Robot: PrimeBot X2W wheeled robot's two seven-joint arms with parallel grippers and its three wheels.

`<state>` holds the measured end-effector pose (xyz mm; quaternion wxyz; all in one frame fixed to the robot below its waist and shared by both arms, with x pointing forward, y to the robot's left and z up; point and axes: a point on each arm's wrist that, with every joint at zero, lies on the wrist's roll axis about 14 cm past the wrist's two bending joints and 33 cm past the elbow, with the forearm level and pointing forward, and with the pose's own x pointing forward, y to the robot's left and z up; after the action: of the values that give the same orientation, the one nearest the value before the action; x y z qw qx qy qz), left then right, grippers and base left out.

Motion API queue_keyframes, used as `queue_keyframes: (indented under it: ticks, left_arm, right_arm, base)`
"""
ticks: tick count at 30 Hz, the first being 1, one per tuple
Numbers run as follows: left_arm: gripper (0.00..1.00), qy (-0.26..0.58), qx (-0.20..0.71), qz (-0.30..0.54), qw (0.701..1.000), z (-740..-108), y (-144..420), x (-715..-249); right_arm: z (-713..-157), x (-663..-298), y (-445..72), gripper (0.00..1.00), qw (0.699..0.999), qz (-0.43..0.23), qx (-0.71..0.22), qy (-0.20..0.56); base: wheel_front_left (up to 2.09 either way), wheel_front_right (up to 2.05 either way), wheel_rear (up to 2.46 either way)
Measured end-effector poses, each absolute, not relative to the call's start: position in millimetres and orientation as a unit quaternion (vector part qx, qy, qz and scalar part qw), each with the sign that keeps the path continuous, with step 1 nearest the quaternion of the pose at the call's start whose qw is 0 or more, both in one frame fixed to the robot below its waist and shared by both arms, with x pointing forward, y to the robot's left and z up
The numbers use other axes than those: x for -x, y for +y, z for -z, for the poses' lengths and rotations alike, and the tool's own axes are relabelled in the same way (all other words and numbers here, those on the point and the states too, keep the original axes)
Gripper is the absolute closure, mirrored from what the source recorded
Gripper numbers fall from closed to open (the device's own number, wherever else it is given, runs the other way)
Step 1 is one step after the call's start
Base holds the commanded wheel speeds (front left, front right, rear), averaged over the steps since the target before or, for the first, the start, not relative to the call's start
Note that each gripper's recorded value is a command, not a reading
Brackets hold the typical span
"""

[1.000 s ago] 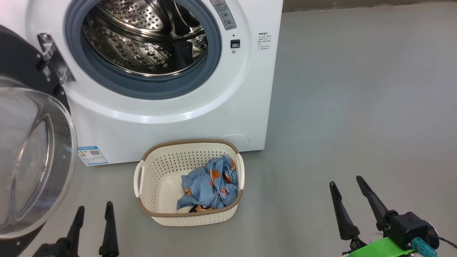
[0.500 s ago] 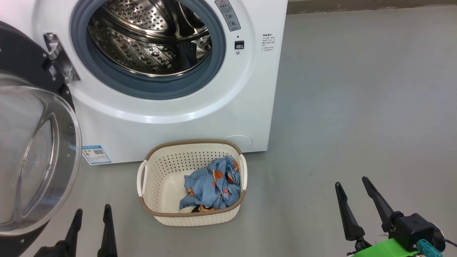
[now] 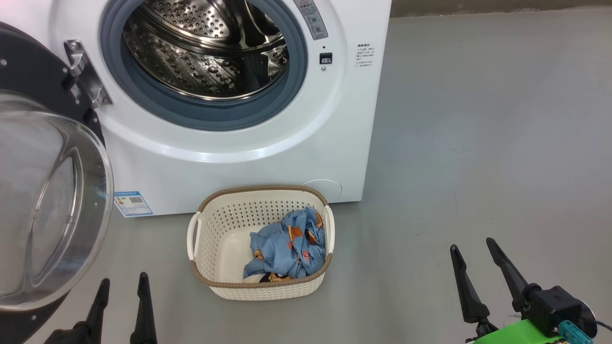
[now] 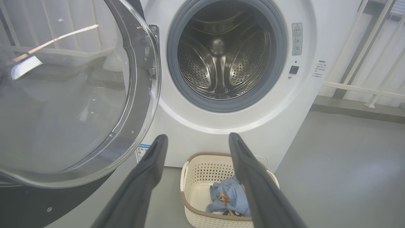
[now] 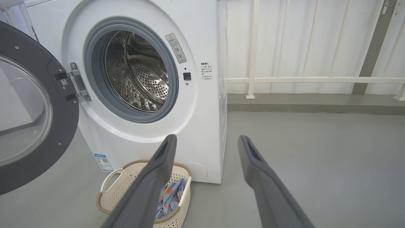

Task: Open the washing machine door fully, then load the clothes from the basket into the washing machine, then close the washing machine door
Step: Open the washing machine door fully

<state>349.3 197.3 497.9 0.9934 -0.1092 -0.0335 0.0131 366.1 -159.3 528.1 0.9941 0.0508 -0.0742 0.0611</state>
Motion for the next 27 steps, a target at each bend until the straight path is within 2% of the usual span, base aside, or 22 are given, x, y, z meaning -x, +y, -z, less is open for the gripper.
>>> queue_keyframes:
  ticks: [27]
  left_arm:
    - [0.00,-0.037,0.108,-0.024,0.993,-499.6,204.5,-350.5]
  right_arm:
    - [-520.5,-371.3,-152.5,0.00,0.994,-0.071,-0.054,-0.062]
  base:
    - [0.00,0.00,0.00]
